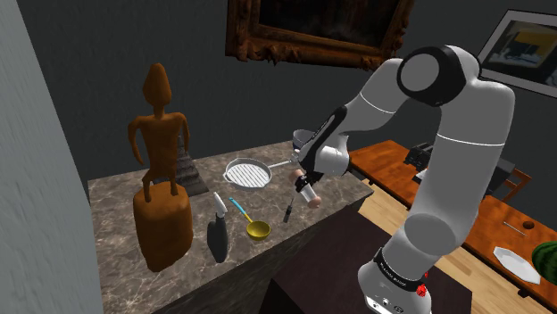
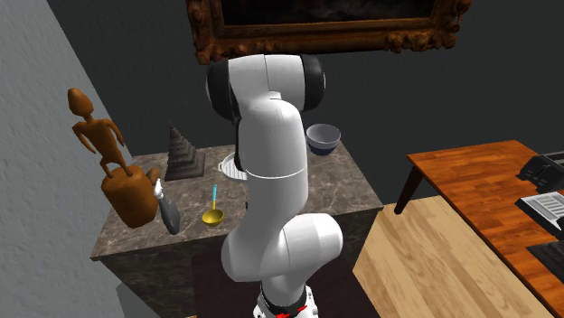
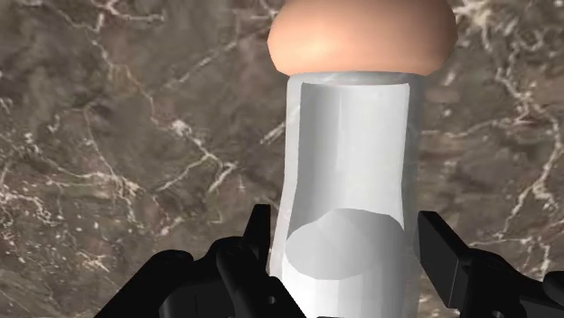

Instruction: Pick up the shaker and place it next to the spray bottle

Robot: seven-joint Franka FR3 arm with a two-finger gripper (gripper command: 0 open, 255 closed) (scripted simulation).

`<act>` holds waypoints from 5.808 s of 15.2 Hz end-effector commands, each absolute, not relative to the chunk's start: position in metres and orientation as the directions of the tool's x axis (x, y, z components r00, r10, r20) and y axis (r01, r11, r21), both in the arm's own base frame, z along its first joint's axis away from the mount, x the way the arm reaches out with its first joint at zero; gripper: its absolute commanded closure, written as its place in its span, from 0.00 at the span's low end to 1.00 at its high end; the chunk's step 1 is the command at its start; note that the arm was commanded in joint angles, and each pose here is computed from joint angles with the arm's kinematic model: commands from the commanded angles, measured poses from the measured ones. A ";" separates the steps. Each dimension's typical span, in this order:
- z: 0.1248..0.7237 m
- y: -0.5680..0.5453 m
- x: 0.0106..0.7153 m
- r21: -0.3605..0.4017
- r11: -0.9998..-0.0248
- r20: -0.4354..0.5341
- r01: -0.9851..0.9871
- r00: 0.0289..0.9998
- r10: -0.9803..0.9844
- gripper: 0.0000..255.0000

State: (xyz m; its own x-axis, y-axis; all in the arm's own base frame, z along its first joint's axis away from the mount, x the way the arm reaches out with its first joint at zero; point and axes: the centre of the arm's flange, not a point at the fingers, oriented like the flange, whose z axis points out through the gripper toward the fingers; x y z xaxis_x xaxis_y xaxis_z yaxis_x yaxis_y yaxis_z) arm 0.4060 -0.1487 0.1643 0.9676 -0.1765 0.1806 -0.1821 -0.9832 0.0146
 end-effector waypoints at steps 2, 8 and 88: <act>0.180 -0.148 0.406 0.014 -0.983 0.180 -0.182 0.968 -0.177 1.00; 0.212 -0.148 0.406 0.014 -0.983 0.180 -0.182 0.968 -0.177 1.00; 0.443 0.269 0.566 0.014 -0.983 0.180 -0.182 0.968 -0.177 1.00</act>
